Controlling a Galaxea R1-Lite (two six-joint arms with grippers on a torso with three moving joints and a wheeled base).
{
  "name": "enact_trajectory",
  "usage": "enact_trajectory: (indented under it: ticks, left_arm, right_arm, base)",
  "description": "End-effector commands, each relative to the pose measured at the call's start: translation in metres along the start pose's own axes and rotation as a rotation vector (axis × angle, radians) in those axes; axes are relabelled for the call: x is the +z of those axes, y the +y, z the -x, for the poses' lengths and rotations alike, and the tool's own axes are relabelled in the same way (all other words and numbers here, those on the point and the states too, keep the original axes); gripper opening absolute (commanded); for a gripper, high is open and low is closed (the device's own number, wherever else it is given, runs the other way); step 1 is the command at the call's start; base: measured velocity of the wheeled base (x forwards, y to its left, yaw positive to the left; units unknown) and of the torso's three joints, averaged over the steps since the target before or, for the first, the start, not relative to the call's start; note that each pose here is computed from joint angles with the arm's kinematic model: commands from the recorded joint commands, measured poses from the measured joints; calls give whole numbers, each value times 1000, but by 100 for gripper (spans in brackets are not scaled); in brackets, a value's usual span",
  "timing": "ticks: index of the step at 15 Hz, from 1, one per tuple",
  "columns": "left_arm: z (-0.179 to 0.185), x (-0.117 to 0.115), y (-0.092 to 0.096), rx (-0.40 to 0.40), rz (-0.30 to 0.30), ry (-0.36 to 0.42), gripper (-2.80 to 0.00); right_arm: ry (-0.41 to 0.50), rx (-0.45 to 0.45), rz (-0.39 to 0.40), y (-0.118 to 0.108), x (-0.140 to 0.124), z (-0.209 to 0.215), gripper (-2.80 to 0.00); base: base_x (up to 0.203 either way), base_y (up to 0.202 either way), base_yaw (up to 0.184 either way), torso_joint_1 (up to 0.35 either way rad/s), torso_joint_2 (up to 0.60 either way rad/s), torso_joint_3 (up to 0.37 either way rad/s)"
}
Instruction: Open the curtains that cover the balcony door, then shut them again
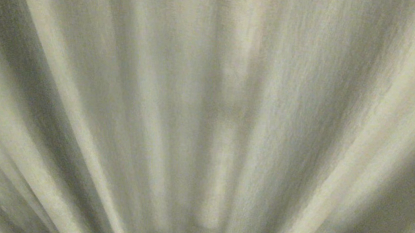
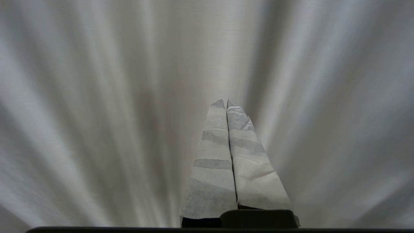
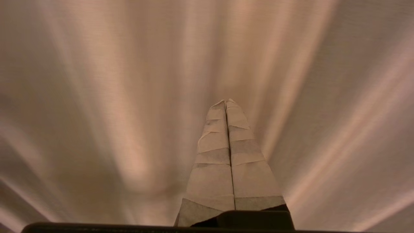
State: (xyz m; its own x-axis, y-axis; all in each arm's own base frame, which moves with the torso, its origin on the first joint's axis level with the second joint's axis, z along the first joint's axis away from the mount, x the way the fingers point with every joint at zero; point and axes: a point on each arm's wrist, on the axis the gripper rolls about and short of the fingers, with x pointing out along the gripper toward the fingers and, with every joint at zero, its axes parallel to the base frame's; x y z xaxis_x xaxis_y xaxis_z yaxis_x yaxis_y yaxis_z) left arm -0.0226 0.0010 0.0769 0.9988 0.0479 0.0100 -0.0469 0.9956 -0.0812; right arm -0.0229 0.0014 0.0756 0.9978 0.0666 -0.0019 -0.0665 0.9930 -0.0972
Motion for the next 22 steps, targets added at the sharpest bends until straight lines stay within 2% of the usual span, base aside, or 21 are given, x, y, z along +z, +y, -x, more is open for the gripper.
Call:
enact_trajectory:
  ticks: [1, 22]
  left_arm:
    - [0, 0, 0, 1, 1, -2, -280]
    - [0, 0, 0, 1, 1, -2, -280]
  right_arm:
    - [0, 1, 1, 0, 0, 0, -280]
    - [1, 0, 1, 0, 0, 0, -280]
  base:
    - [0, -191, 5, 2, 2, 5]
    - [0, -192, 3, 2, 2, 3]
